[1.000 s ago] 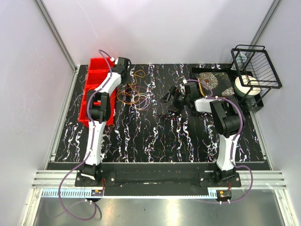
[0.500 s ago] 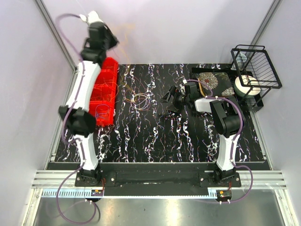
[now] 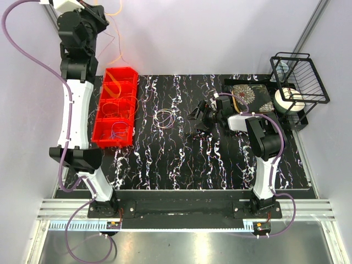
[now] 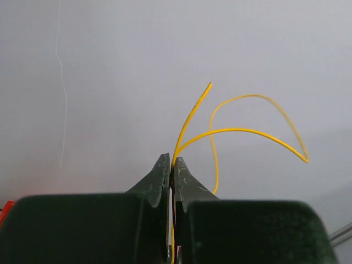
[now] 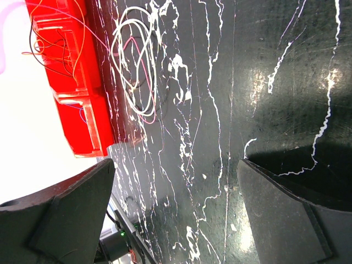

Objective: Untangle the cables

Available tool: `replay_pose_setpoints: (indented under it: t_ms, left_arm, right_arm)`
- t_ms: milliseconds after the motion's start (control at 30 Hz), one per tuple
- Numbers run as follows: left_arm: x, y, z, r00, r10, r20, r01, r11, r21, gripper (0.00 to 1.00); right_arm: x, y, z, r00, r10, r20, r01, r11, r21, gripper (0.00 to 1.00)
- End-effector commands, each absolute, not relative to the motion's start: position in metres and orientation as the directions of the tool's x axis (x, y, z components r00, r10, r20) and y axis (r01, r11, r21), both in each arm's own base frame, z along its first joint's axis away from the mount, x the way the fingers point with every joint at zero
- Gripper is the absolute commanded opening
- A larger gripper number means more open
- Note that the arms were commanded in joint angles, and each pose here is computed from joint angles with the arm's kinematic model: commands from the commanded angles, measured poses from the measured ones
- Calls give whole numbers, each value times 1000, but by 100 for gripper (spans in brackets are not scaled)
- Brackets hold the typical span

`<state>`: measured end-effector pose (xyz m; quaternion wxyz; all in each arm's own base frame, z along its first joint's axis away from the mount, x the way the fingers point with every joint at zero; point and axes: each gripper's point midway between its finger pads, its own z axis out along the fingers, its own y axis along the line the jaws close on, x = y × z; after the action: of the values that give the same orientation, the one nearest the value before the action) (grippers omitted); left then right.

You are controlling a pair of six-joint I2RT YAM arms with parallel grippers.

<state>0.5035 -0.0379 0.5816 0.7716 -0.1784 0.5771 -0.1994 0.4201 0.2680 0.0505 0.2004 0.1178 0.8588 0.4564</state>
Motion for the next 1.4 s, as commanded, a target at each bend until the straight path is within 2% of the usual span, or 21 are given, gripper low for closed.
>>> replay_pose_setpoints:
  t_ms: [0, 167, 267, 567, 767, 1233, 1367]
  left_arm:
    - [489, -26, 601, 331, -466, -820, 69, 879, -471, 0]
    - [473, -7, 585, 344, -429, -835, -37, 882, -469, 0]
    - [475, 8, 534, 297, -410, -862, -145, 873, -465, 0]
    - [486, 38, 464, 214, -424, -880, -249, 848, -468, 0]
    - [492, 52, 452, 214, -421, -882, -285, 836, -468, 0]
    - [575, 54, 462, 325, -383, -865, -182, 872, -455, 0]
    - [590, 68, 449, 341, -339, -877, -263, 861, -435, 0]
  right_arm:
    - [409, 265, 37, -906, 378, -192, 60, 563, 824, 100]
    - [408, 267, 37, -908, 375, -187, 61, 560, 827, 99]
    - [408, 267, 37, -908, 376, -185, 61, 555, 829, 100]
    - [407, 269, 36, -912, 371, -177, 61, 549, 834, 100]
    - [407, 270, 32, -915, 371, -161, 73, 542, 837, 100]
    - [407, 271, 22, -920, 364, -142, 86, 543, 836, 100]
    - [408, 272, 20, -921, 365, -137, 91, 543, 835, 100]
